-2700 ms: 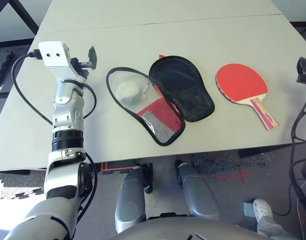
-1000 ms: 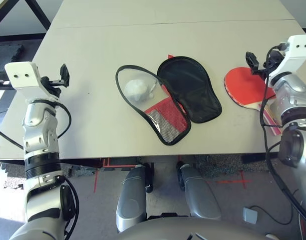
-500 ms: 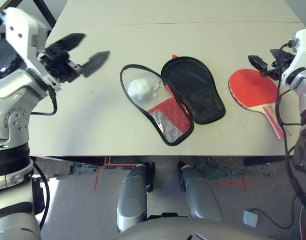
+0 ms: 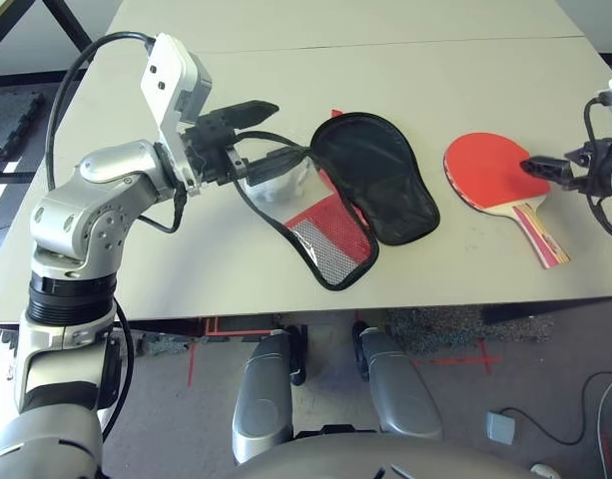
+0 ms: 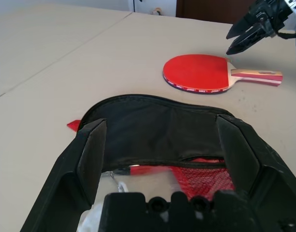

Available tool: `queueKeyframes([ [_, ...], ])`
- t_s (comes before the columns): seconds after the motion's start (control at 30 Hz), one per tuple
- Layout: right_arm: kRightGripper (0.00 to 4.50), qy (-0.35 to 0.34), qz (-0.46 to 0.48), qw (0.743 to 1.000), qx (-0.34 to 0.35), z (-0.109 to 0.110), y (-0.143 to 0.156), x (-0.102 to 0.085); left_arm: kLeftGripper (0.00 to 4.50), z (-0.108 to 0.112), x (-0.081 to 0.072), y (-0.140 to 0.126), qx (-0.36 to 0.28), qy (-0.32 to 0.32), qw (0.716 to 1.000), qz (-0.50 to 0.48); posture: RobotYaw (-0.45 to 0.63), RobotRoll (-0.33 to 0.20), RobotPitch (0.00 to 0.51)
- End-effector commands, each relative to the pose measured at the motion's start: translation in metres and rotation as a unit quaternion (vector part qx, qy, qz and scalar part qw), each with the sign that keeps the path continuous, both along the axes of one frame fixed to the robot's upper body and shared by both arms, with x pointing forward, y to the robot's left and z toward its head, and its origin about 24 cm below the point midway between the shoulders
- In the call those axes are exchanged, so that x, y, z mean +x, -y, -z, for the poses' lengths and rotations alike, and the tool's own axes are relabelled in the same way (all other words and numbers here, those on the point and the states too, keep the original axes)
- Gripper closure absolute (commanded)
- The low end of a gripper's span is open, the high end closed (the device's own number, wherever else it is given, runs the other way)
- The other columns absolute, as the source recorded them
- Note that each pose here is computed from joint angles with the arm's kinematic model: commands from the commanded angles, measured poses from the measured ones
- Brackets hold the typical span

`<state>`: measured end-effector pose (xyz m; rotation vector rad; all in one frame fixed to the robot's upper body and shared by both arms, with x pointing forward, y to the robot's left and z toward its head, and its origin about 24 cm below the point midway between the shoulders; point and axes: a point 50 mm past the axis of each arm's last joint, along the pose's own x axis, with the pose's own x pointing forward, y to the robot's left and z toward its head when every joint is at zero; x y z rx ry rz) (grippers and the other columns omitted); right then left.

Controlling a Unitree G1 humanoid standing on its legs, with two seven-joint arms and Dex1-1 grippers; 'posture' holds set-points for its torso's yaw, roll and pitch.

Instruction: Store the ping-pong paddle in its case and zip it.

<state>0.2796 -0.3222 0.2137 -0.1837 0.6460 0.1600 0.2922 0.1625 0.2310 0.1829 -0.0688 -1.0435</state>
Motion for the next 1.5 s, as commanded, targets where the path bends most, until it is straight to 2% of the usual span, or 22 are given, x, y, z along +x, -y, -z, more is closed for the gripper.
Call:
queueKeyframes([
  [0.03, 0.03, -0.036, 0.001, 0.999, 0.000, 0.005, -0.005, -0.011, 0.00, 0.003, 0.002, 0.004, 0.009, 0.005, 1.000, 0.012, -0.02, 0.000, 0.219],
  [0.17, 0.03, -0.063, 0.007, 0.998, -0.004, 0.013, -0.008, -0.019, 0.00, 0.004, 0.004, 0.007, 0.012, 0.008, 1.000, 0.020, -0.02, 0.000, 0.219],
  [0.27, 0.03, -0.089, 0.009, 0.996, 0.000, 0.029, -0.011, -0.023, 0.00, 0.002, 0.005, 0.013, 0.011, 0.011, 0.999, 0.029, -0.04, 0.000, 0.216],
  [0.53, 0.03, -0.110, 0.010, 0.993, 0.031, 0.050, -0.024, -0.022, 0.00, -0.001, 0.005, 0.017, 0.014, 0.015, 0.999, 0.036, -0.04, 0.000, 0.214],
  [0.63, 0.63, -0.112, 0.018, 0.993, 0.032, 0.056, -0.024, -0.021, 0.00, -0.003, 0.005, 0.018, 0.013, 0.017, 0.999, 0.037, -0.04, 0.000, 0.214],
  [0.87, 3.31, -0.088, 0.032, 0.995, 0.022, 0.056, -0.023, -0.020, 0.00, -0.001, 0.005, 0.019, 0.015, 0.015, 0.999, 0.039, -0.05, 0.000, 0.211],
  [0.9, 3.44, -0.082, 0.031, 0.996, 0.021, 0.054, -0.023, -0.020, 0.00, -0.001, 0.005, 0.019, 0.015, 0.015, 0.999, 0.039, -0.05, 0.000, 0.211],
  [1.1, 3.44, -0.019, 0.033, 0.999, 0.013, 0.039, -0.023, -0.012, 0.00, 0.000, 0.007, 0.020, 0.014, 0.015, 0.999, 0.041, -0.05, 0.000, 0.208],
  [1.27, 3.44, 0.035, 0.011, 0.999, 0.023, 0.024, -0.037, -0.001, 0.00, 0.001, 0.007, 0.020, 0.017, 0.016, 0.999, 0.040, -0.04, 0.000, 0.206],
  [1.5, 3.44, 0.079, -0.038, 0.995, 0.048, 0.009, -0.084, 0.018, 0.00, 0.001, 0.006, 0.011, 0.032, 0.020, 0.999, 0.024, -0.01, 0.000, 0.205],
])
